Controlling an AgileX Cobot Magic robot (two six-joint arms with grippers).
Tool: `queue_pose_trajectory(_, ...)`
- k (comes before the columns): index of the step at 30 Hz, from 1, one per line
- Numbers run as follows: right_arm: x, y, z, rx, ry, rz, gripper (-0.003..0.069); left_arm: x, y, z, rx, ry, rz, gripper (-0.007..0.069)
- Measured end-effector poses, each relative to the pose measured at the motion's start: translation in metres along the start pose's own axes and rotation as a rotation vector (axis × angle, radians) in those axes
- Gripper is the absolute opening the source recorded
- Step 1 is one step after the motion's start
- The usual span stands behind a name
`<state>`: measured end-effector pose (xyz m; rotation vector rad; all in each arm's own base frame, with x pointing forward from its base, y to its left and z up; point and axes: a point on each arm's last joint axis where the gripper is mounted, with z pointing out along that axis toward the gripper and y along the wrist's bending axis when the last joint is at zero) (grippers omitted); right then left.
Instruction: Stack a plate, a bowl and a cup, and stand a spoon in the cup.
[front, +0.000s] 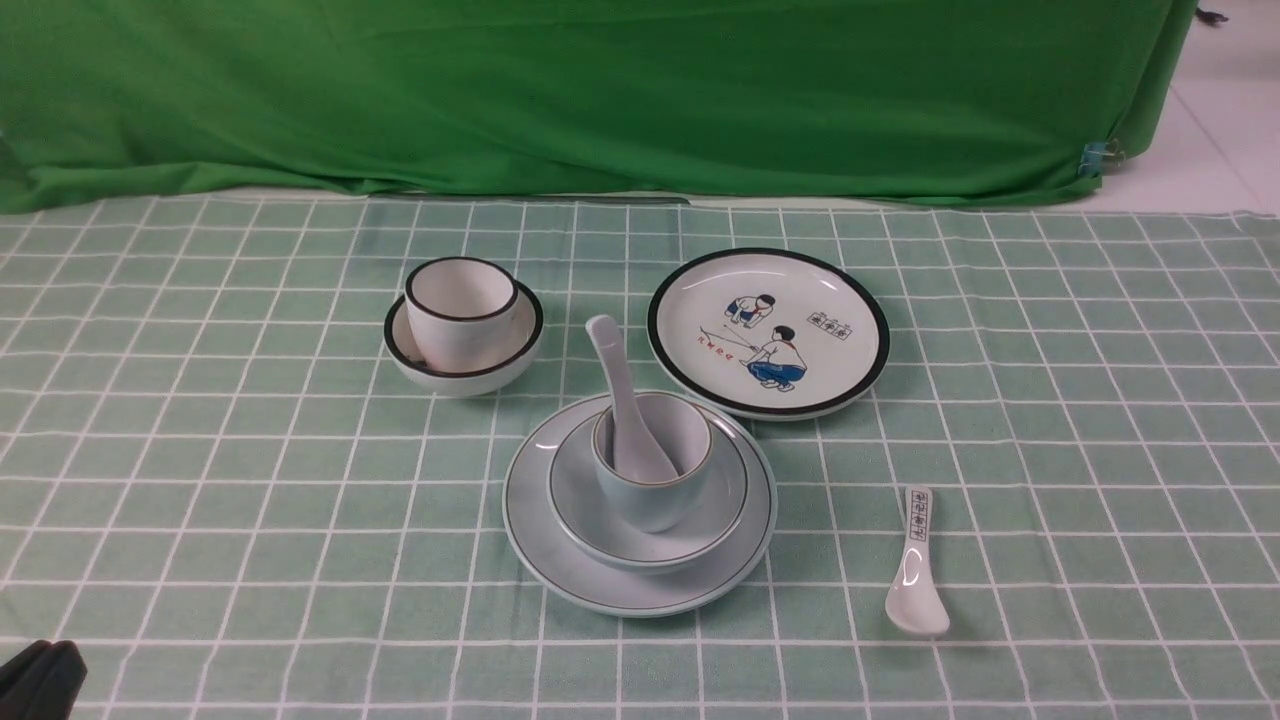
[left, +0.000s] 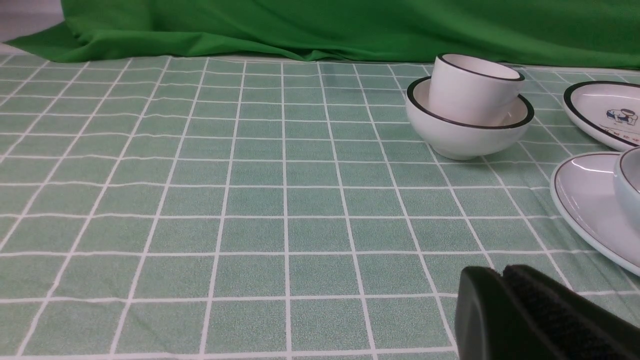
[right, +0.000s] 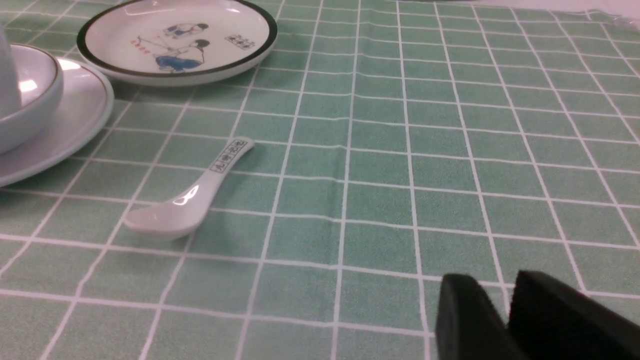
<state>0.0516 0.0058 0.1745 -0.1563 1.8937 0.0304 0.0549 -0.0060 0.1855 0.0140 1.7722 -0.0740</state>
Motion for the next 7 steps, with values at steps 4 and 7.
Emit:
queue_pose_trajectory(4, 0.0, 0.0, 0.0, 0.0, 0.0, 0.0, 0.0197, 0.0, 0.0, 0.0, 0.0, 0.0, 0.0, 0.0018)
queue_pose_trajectory(7, 0.0, 0.0, 0.0, 0.0, 0.0, 0.0, 0.0204, -0.0002, 0.0, 0.0, 0.0, -0.002, 0.0, 0.0018)
